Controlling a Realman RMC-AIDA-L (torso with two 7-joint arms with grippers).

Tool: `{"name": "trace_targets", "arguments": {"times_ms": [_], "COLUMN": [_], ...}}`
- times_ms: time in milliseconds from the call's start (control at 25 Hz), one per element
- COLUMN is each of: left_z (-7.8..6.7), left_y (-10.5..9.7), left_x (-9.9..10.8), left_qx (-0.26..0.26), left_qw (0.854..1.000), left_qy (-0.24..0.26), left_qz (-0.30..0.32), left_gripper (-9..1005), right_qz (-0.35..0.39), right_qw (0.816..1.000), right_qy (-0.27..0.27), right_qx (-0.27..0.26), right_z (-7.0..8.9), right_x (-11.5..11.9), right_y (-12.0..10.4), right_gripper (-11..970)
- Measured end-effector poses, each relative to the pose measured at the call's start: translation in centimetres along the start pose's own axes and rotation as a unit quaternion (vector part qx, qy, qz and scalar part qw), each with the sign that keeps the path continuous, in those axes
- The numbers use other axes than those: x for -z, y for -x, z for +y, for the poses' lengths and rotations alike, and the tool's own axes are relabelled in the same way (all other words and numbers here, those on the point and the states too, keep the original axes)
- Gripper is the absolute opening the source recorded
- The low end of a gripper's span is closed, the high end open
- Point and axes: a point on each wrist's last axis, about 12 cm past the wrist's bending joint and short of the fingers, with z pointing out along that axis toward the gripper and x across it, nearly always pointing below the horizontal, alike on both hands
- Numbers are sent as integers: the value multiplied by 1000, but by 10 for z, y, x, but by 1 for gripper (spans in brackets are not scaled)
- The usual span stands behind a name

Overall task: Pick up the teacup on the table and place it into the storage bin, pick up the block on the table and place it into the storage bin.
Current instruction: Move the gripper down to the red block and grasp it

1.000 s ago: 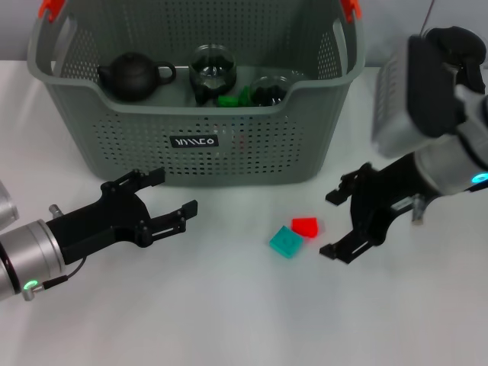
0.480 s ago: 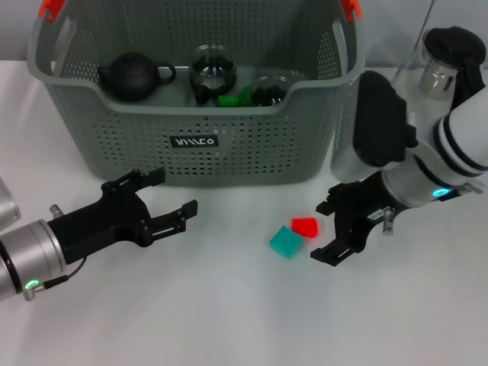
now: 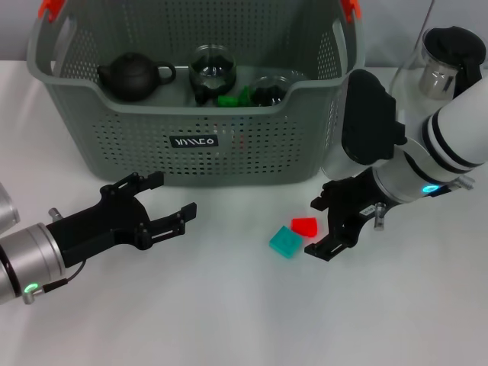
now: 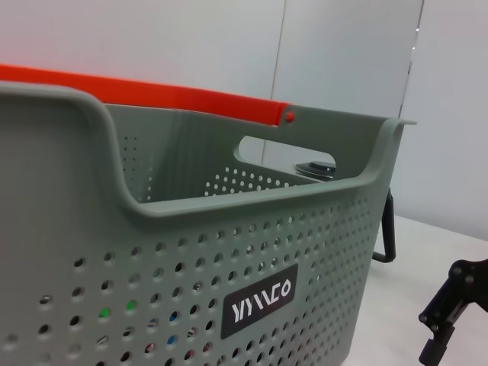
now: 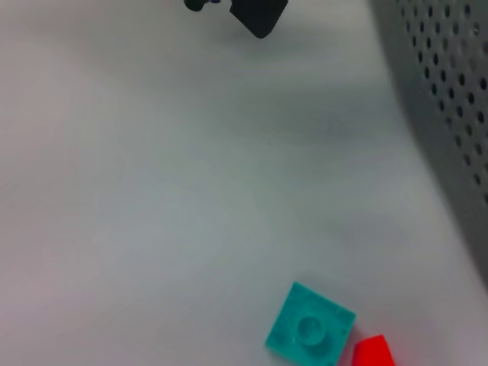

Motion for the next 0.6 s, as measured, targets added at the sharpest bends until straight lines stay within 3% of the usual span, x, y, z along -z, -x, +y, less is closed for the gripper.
{"name": "trace_targets", "arguments": {"times_ms": [600], "left_z": [-1], "left_y": [-1], "left_x": [-1], "left_qx": [2], "left_qw": [1000], "left_qy": [-1], "left_qz": [0], "left_gripper": [857], "right_qz": [12], "right_qw": [1000], "right_qy": [-3], "right_qx": [-1], "right_z": [0], "right_x": [-14], "right_y": [4], "right_gripper": [847]}}
